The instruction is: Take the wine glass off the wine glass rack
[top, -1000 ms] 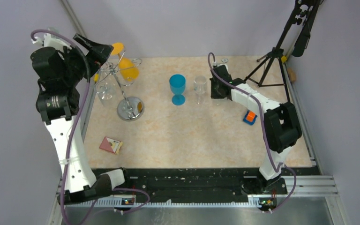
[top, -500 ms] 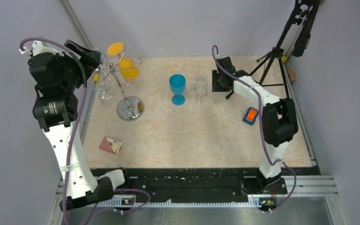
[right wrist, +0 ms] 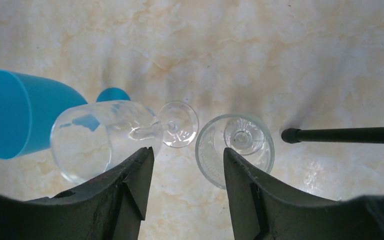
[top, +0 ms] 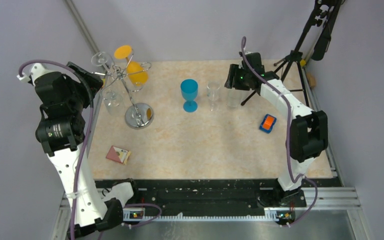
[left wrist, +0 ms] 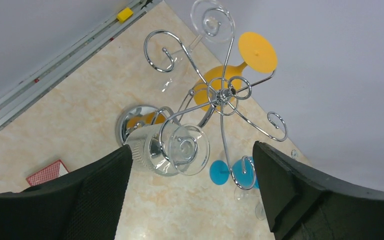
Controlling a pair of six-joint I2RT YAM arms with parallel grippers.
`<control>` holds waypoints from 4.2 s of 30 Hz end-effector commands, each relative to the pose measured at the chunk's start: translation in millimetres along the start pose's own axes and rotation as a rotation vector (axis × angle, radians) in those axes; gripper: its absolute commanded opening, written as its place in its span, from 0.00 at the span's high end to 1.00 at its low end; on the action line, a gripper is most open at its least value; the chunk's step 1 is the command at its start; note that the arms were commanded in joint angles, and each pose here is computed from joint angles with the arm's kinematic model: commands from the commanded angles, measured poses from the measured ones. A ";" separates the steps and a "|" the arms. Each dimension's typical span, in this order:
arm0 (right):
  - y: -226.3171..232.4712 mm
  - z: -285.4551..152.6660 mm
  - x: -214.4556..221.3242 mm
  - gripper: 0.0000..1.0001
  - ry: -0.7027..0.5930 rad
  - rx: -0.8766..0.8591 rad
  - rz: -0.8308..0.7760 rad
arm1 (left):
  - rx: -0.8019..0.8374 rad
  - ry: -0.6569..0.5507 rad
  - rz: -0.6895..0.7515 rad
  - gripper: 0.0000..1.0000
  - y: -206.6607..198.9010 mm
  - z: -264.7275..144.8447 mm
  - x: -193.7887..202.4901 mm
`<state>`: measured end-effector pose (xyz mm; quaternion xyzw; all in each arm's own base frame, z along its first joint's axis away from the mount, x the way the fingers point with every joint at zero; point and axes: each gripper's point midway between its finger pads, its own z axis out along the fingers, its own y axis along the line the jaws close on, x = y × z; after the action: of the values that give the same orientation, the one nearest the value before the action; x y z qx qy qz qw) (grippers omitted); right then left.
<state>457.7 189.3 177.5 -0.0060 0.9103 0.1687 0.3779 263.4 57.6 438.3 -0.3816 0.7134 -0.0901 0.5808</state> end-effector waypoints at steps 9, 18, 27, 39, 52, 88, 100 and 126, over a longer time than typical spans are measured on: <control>16.9 -35.6 -27.9 0.64 -0.127 -0.134 0.132 | -0.032 0.062 -0.030 0.49 11.4 7.4 19.9; 18.3 -40.3 -27.0 0.70 -0.131 -0.146 0.131 | 0.008 0.149 -0.047 0.50 5.6 29.9 39.7; 19.5 -41.2 -29.2 0.75 -0.138 -0.150 0.131 | -0.030 0.175 -0.035 0.50 14.5 41.5 45.7; 20.0 -40.8 -31.4 0.77 -0.147 -0.153 0.143 | 0.015 0.228 -0.060 0.64 10.0 43.4 54.8; 16.8 -39.6 -23.9 0.80 -0.144 -0.145 0.160 | -0.064 0.311 -0.017 0.60 27.0 34.0 67.6; 13.7 -36.5 -22.0 0.83 -0.160 -0.139 0.180 | -0.039 0.341 0.005 1.00 15.3 13.9 59.9; 14.5 -35.4 -20.3 0.83 -0.155 -0.145 0.181 | -0.097 0.323 0.011 0.45 33.9 19.6 68.2; 14.8 -37.8 -16.8 0.83 -0.149 -0.151 0.180 | 0.052 0.122 -0.069 0.50 5.8 6.6 35.6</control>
<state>441.2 192.3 191.0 0.0593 0.8806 0.2545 0.3952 269.8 34.4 364.4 -0.3913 0.7676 -0.1560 0.4831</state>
